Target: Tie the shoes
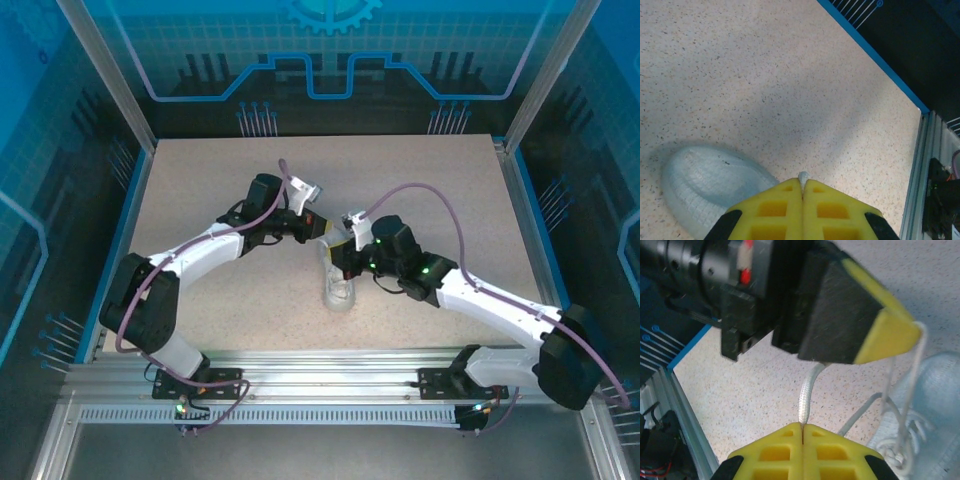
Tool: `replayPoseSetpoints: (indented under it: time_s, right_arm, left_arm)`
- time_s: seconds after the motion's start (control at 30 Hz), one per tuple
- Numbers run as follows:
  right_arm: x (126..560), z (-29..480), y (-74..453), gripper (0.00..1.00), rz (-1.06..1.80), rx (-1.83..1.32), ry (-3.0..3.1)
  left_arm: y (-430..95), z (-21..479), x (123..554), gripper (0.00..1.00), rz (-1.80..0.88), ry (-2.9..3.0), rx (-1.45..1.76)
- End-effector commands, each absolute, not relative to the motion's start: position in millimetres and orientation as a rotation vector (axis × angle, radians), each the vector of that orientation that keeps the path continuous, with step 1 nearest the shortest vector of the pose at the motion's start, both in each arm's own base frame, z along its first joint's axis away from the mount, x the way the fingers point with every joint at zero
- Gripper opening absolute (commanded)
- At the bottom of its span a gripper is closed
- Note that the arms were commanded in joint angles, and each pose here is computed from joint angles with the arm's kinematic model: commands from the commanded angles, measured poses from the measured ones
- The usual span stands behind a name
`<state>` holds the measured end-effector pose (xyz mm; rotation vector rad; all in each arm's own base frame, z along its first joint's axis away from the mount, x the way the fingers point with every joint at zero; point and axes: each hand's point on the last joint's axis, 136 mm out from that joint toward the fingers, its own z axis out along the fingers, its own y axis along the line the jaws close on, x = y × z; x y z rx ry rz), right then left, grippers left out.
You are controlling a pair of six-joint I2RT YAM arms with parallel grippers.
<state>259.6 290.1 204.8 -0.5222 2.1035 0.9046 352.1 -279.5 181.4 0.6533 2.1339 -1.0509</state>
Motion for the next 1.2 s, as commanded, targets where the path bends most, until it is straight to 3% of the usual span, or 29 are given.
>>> replayPoseSetpoints:
  time_s: [0.0, 0.33, 0.6, 1.17]
  right_arm:
    - [258.3, 205.5, 277.6, 0.0, 0.935, -0.457, 2.132]
    - [262.0, 198.3, 249.9, 0.0, 0.937, -0.379, 2.166]
    - [262.1, 190.2, 241.1, 0.0, 0.995, -0.328, 2.185]
    - [242.4, 206.9, 327.8, 0.0, 1.249, -0.545, 2.071]
  left_arm:
    - [-292.0, 207.4, 351.3, 0.0, -0.965, 2.074, 0.764]
    - [-332.4, 192.4, 340.6, 0.0, -0.875, 2.131, 0.957]
    - [-328.0, 178.6, 344.3, 0.0, -0.888, 2.19, 0.927]
    - [-267.0, 172.9, 358.6, 0.0, -1.107, 2.19, 0.744]
